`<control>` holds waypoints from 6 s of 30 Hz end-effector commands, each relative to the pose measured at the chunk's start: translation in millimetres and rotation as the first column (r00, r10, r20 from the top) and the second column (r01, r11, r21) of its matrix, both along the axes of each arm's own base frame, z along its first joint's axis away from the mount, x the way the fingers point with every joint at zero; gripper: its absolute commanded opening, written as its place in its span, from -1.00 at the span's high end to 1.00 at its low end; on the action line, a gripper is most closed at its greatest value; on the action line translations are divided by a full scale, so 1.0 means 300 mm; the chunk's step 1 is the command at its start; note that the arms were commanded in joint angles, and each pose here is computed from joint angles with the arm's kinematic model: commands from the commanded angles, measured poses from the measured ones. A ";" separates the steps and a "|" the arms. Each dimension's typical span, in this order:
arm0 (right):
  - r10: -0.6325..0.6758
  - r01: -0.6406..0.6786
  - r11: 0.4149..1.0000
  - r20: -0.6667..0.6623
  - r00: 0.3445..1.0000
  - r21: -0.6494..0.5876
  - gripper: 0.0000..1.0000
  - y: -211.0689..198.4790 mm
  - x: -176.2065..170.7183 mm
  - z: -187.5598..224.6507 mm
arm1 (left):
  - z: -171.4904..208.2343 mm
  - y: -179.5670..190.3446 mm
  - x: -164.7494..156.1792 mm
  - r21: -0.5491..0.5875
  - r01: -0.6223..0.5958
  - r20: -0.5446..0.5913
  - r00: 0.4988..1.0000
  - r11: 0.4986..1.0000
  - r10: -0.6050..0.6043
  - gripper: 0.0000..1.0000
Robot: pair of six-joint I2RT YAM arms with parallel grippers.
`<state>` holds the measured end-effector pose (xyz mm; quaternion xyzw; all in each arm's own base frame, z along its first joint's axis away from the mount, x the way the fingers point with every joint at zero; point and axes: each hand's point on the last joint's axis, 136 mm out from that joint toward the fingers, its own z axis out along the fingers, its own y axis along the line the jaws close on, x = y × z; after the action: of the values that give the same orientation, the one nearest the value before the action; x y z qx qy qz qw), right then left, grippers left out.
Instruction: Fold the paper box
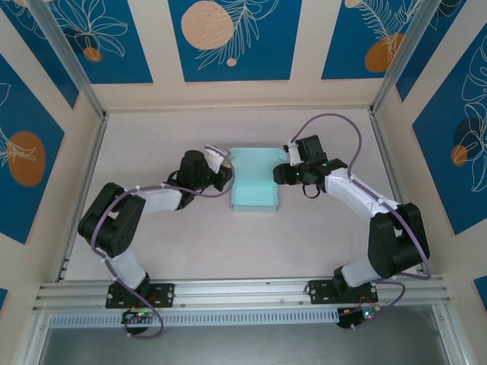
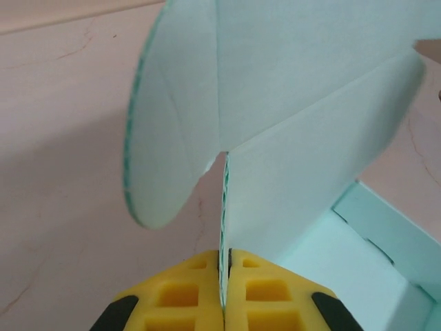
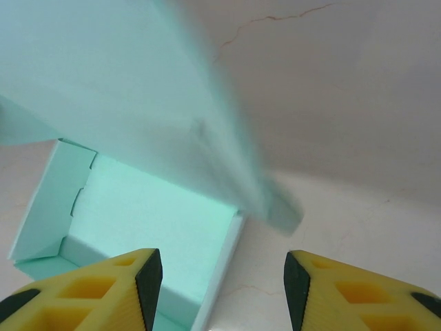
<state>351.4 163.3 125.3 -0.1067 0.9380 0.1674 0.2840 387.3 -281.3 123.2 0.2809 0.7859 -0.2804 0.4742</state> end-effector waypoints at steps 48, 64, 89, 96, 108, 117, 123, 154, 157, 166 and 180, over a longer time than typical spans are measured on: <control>0.220 -0.260 0.954 0.238 0.946 0.149 -0.16 0.054 0.203 0.025 | -0.015 0.000 0.045 0.056 -0.034 0.040 0.999 0.998 0.031 0.98; 0.058 -0.033 0.993 0.225 0.973 -0.115 0.26 0.098 0.197 -0.049 | -0.039 0.072 0.065 -0.044 -0.318 -0.026 0.948 0.947 0.317 1.00; -0.108 0.137 0.984 0.225 0.968 -0.115 0.27 0.168 0.156 0.016 | 0.024 0.063 0.050 -0.044 -0.414 0.106 0.903 0.909 0.416 1.00; -0.086 0.116 0.986 0.237 0.968 -0.118 0.25 0.161 0.168 0.038 | 0.035 0.061 0.061 -0.020 -0.412 0.134 0.902 0.911 0.411 1.00; -0.084 0.115 0.987 0.244 0.966 -0.116 0.34 0.148 0.175 0.057 | 0.035 0.067 0.066 0.002 -0.418 0.148 0.899 0.909 0.413 1.00; -0.122 0.146 0.984 0.215 0.969 -0.098 0.77 0.175 0.149 0.040 | 0.030 0.055 0.059 -0.048 -0.437 0.108 0.892 0.898 0.440 1.00; -0.153 0.181 0.977 0.213 0.965 -0.117 0.79 0.218 0.127 0.003 | 0.001 0.071 0.049 -0.064 -0.498 0.084 0.861 0.865 0.502 1.00; -0.271 0.300 0.954 0.424 0.864 -0.003 0.87 0.163 0.128 -0.049 | 0.029 -0.031 0.012 -0.205 -0.444 0.138 0.870 0.873 0.474 1.00; -0.298 0.328 0.945 0.415 0.860 -0.001 0.87 0.143 0.074 -0.100 | -0.017 -0.029 -0.026 -0.194 -0.450 0.135 0.868 0.872 0.478 1.00; -0.321 0.368 0.929 0.425 0.846 -0.032 0.86 0.123 -0.017 -0.186 | -0.106 -0.032 -0.082 -0.163 -0.449 0.115 0.875 0.878 0.469 1.00; -0.318 0.369 0.929 0.419 0.850 -0.044 0.87 0.077 -0.078 -0.259 | -0.227 -0.010 -0.161 -0.078 -0.406 0.058 0.910 0.910 0.411 1.00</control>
<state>354.5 194.9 98.0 0.0448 0.8299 0.0554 0.5533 365.9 -274.8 106.1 0.0518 0.7531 -0.1840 0.6295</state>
